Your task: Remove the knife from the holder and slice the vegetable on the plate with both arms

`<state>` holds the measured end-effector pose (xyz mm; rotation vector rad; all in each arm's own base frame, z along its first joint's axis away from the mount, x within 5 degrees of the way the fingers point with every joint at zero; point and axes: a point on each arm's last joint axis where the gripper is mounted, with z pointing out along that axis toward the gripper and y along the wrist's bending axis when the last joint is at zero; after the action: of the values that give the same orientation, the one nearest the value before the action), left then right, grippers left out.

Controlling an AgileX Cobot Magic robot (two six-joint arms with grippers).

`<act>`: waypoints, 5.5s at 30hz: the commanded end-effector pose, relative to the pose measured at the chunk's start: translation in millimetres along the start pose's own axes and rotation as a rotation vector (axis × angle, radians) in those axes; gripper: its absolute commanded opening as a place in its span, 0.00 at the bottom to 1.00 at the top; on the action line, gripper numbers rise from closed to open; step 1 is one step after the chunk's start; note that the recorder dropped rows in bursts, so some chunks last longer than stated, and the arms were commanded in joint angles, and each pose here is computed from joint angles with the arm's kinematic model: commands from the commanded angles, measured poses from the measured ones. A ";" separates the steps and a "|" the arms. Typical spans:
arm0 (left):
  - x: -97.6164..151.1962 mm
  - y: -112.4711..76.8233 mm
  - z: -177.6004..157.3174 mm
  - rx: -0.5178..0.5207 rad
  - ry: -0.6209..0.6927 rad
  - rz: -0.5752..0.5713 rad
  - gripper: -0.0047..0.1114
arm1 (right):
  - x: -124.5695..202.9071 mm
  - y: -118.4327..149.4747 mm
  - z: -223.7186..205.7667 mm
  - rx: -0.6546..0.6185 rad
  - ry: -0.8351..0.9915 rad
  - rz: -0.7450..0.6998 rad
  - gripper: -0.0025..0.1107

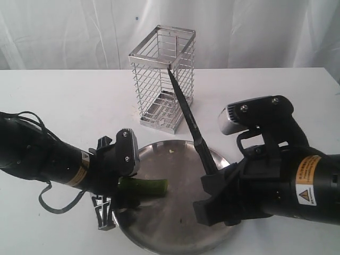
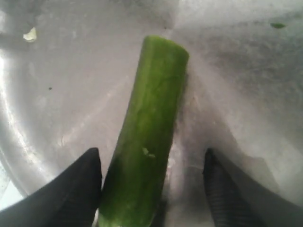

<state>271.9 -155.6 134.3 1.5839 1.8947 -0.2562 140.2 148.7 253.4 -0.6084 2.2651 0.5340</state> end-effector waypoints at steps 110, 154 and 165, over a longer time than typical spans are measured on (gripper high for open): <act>-35.3 51.7 -31.9 -0.089 -0.325 -0.921 0.60 | 11.7 -7.1 123.0 0.187 0.606 -0.142 0.02; -39.5 44.2 -1.5 0.048 -0.325 -0.887 0.21 | 9.9 -6.4 124.4 0.180 0.581 -0.142 0.02; -17.6 24.2 44.7 -0.057 -0.070 -0.865 0.21 | 11.7 -7.3 122.9 0.189 0.607 -0.144 0.02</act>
<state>310.3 -194.4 138.8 0.6169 2.3098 -0.7358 201.6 206.2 161.8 -0.9116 2.7581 0.0634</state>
